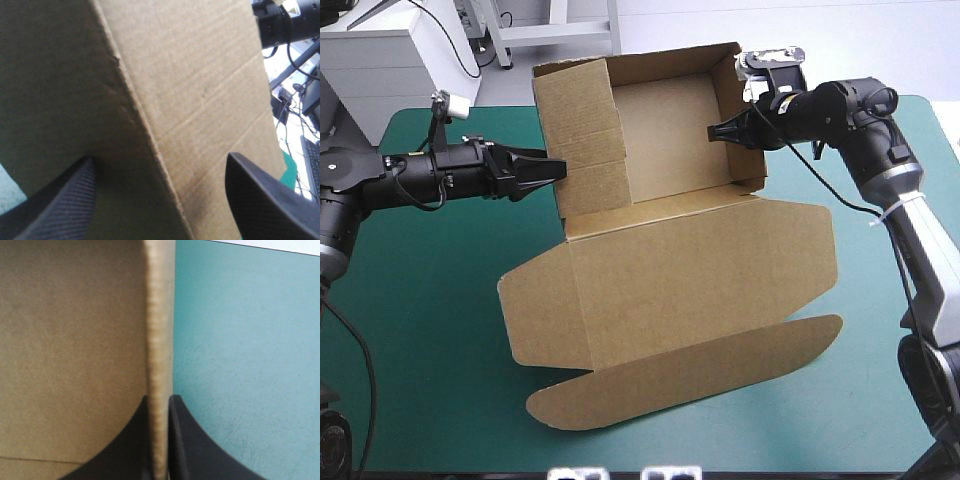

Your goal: Fold the box

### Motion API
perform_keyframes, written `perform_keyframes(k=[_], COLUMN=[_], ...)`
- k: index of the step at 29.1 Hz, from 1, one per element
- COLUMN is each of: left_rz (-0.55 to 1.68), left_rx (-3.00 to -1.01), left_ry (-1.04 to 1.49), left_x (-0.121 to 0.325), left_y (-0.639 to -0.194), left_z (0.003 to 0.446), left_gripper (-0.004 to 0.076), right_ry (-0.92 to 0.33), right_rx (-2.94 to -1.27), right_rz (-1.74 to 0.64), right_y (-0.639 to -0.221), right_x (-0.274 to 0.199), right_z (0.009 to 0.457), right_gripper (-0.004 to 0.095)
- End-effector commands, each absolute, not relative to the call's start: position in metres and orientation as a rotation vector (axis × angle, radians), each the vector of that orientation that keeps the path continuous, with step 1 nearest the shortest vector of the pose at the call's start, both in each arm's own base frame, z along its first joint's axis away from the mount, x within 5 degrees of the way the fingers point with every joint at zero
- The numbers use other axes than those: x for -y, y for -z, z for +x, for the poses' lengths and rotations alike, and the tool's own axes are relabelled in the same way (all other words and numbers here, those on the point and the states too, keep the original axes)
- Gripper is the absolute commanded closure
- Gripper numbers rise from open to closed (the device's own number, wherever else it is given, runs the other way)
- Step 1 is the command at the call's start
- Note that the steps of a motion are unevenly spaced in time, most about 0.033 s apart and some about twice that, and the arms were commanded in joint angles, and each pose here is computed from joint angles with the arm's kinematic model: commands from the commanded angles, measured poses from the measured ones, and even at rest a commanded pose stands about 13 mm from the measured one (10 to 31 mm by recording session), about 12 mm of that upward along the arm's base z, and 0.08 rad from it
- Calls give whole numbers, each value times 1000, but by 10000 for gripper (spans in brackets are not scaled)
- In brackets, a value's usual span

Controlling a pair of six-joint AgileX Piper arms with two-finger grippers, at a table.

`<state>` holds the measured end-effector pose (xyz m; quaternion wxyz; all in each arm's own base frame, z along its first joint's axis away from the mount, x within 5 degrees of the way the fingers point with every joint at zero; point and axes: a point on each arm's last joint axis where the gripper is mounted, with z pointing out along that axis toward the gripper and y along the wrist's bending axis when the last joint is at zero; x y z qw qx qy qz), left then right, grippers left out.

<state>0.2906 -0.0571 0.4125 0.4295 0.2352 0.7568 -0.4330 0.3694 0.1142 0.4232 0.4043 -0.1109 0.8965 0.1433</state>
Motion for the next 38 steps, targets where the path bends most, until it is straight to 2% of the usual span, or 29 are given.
perform_keyframes(k=[1,14,20,24,31,35,38], left_rz=[566,524,502,483,426,422,374], left_rx=[-1804,-1915,-1965,-2028,-2122,-2110,-2139], left_ry=[1085,640,593,517,214,230,367], left_x=[63,107,131,137,129,130,136], left_y=[-440,-460,-469,-467,-463,-466,-465], left_z=[285,292,296,305,313,312,310], left_gripper=[206,207,207,207,207,207,207], right_ry=[-380,-376,-344,-306,-320,-326,-378], right_rx=[-2108,-2131,-2142,-2130,-2131,-2126,-2104], right_rz=[-202,-104,-109,-127,-133,-139,-130], right_y=[-458,-451,-447,-447,-447,-448,-450], right_x=[-109,-107,-115,-122,-126,-126,-129], right_z=[357,365,367,365,364,364,364], right_gripper=[920,918,918,917,918,918,917])
